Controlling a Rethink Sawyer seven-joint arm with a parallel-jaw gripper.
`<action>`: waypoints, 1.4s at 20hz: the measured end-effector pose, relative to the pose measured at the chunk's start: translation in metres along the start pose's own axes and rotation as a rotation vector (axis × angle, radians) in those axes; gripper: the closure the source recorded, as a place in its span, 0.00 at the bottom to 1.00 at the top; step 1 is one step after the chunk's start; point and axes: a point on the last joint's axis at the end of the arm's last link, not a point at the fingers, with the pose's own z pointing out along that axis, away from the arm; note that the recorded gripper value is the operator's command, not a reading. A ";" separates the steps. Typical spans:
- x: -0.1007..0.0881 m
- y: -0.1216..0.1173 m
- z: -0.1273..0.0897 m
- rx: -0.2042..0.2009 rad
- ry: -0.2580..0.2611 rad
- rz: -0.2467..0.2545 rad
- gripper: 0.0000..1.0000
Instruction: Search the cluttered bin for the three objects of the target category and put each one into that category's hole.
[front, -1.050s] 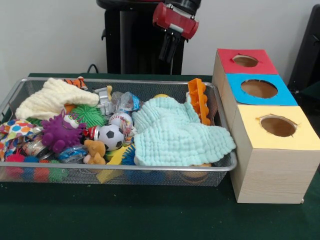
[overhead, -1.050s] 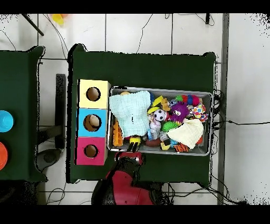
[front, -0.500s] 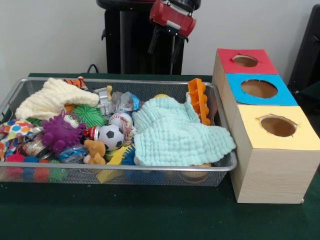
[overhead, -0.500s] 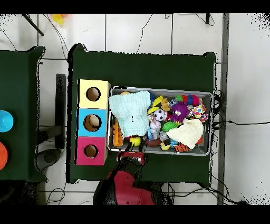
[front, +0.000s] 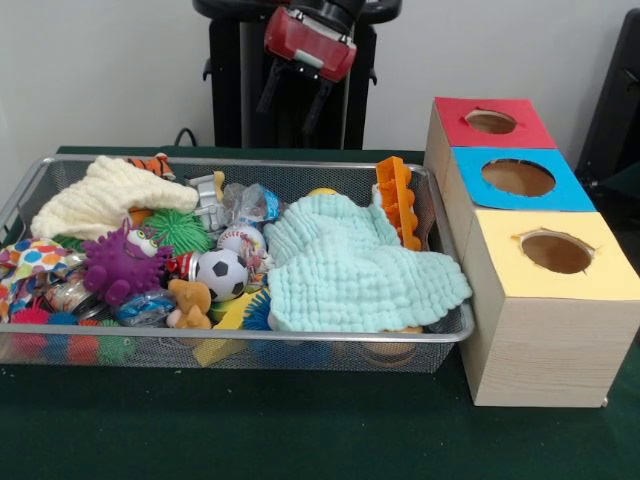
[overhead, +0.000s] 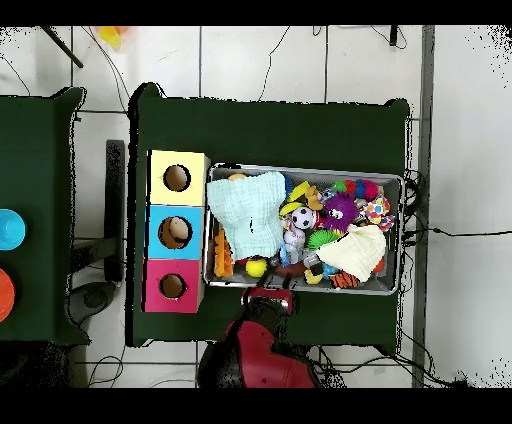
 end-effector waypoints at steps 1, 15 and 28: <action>0.006 -0.005 0.004 0.000 0.012 0.004 0.00; 0.042 -0.006 0.048 -0.157 0.076 0.169 0.00; 0.013 0.041 0.055 -0.291 0.012 0.368 0.00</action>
